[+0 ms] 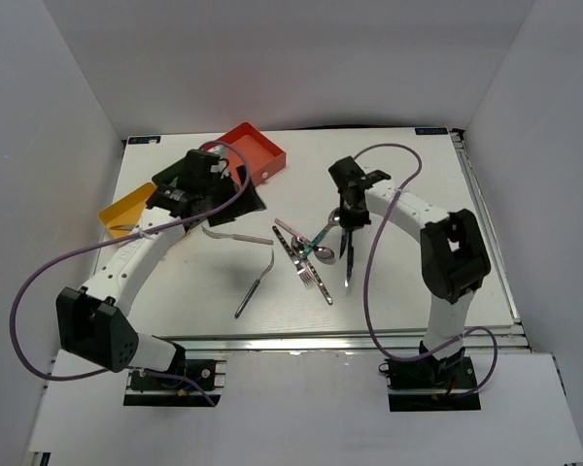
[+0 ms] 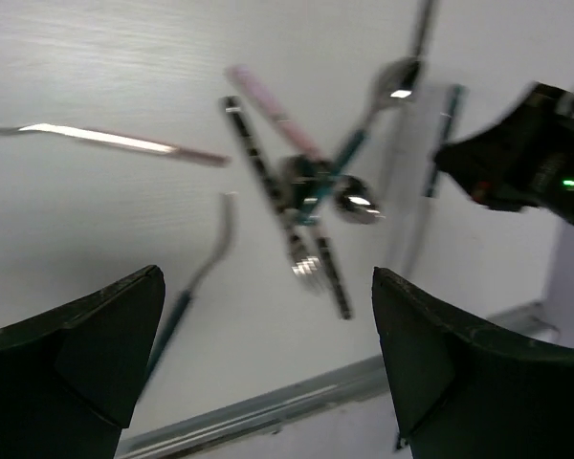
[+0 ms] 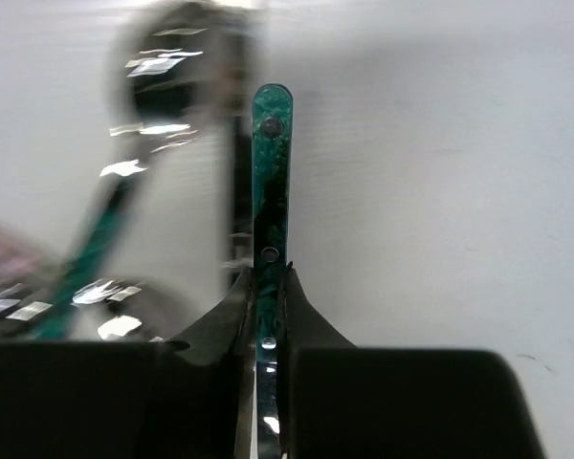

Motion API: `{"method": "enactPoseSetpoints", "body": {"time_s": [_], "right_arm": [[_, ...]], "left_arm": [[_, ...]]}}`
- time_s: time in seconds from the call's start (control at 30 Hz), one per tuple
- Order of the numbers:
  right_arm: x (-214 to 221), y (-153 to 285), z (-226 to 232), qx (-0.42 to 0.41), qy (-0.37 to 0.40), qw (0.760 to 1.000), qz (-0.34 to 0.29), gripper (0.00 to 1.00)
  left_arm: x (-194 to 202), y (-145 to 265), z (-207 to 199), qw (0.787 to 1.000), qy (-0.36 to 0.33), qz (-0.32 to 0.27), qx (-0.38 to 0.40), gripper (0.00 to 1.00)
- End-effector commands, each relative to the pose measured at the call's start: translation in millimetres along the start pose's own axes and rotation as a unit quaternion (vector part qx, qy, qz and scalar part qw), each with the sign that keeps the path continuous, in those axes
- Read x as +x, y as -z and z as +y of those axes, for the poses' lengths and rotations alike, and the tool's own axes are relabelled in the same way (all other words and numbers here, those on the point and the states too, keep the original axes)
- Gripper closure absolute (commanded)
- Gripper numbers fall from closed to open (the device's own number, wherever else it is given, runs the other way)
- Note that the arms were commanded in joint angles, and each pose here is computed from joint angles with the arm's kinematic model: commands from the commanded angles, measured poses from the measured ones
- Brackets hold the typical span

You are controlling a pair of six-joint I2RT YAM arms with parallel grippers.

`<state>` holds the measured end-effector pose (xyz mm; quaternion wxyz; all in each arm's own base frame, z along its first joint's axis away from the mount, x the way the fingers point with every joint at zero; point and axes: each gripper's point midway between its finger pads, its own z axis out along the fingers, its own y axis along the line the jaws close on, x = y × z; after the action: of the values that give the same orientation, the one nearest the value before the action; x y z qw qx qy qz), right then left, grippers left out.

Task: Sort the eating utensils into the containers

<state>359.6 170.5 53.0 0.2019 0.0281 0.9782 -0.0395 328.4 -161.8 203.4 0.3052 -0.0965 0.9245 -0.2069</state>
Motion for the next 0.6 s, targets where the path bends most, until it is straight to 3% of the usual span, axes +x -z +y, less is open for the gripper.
{"method": "enactPoseSetpoints", "body": {"time_s": [0.0, 0.1, 0.2, 0.5, 0.57], "right_arm": [[-34, 98, 66, -0.165, 0.081, 0.980, -0.082, 1.00], [-20, 157, 123, -0.331, 0.155, 0.924, -0.110, 1.00], [-14, 200, 146, -0.394, 0.163, 0.892, -0.151, 1.00], [-11, 245, 174, -0.453, 0.174, 0.859, -0.165, 1.00], [-12, 247, 179, -0.457, 0.175, 0.857, -0.164, 1.00]], "left_arm": [[-21, 19, -99, 0.979, 0.009, -0.021, 0.201, 0.02], [-38, 24, -129, 0.964, 0.019, -0.050, 0.259, 0.02], [-41, 20, -126, 0.966, 0.034, -0.058, 0.250, 0.02], [-24, 7, -115, 0.970, 0.041, -0.034, 0.236, 0.08], [-22, 6, -113, 0.971, 0.038, -0.033, 0.234, 0.21]]}}
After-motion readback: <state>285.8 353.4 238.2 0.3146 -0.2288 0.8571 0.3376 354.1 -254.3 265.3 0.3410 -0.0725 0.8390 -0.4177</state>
